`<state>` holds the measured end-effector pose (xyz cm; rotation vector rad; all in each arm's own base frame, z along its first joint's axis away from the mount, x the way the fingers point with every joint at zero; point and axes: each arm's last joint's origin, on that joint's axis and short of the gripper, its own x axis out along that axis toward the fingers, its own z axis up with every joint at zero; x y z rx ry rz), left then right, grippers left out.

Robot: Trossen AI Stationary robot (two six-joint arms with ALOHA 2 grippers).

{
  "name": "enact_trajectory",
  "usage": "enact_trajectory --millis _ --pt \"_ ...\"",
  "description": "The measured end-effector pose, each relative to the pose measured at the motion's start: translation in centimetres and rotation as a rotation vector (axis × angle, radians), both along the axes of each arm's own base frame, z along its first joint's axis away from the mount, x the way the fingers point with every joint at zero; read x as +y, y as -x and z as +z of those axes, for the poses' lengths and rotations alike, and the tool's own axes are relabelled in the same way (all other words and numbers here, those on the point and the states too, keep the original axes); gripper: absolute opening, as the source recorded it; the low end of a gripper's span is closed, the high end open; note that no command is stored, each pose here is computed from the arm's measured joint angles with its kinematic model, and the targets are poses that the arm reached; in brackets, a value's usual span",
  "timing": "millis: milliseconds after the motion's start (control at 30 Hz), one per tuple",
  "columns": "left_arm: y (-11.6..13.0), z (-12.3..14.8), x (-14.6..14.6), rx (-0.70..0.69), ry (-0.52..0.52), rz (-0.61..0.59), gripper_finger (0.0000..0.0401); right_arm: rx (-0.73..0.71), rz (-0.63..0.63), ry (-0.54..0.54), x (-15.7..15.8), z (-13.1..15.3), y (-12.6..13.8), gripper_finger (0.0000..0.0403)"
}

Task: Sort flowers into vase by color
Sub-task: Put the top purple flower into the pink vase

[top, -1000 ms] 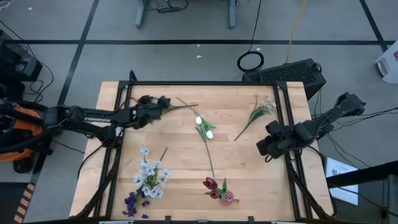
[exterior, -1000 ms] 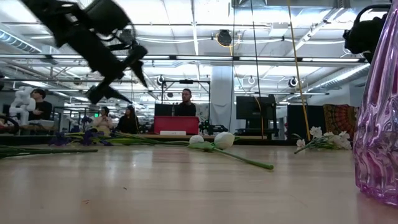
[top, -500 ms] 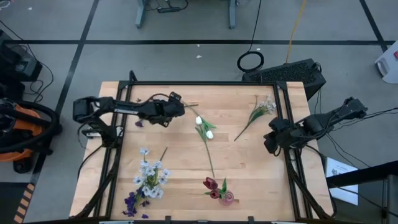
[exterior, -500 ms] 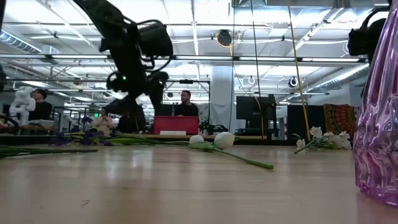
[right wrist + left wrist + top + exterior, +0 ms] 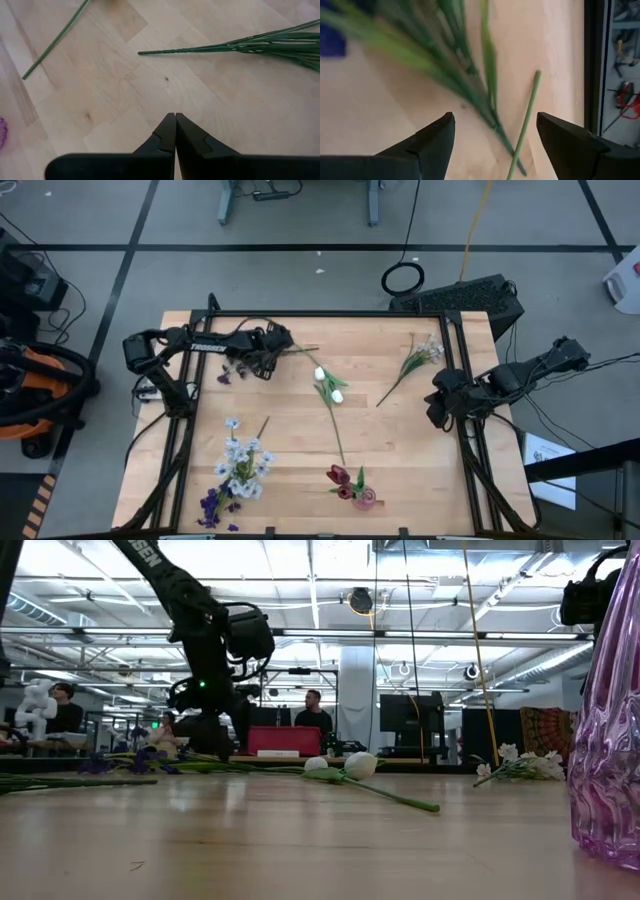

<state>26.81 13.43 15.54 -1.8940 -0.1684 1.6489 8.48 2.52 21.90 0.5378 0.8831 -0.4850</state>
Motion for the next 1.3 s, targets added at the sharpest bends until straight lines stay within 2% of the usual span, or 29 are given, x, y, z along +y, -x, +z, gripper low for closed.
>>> enact_trajectory --millis 233,367,467,633,1300 --pt "1.6 -0.3 2.1 0.016 0.104 -0.001 0.0283 -0.010 -0.020 0.011 -0.1 0.0 0.0 0.0000" --pt "2.2 -1.1 2.2 0.054 0.209 -0.003 0.0283 -0.031 -0.059 0.036 -0.2 0.1 0.0 0.0000" --pt "2.1 -1.6 2.2 0.067 0.238 -0.004 0.0283 -0.040 -0.070 0.050 -0.2 0.1 -0.1 0.0000" --pt "2.1 -2.4 2.4 0.091 0.251 0.005 0.0283 -0.041 -0.071 0.051 -0.2 0.1 -0.1 0.0000" --pt "1.9 -2.6 2.0 0.114 0.228 -0.003 0.0283 -0.050 -0.080 0.068 -0.3 0.1 -0.1 0.0000"
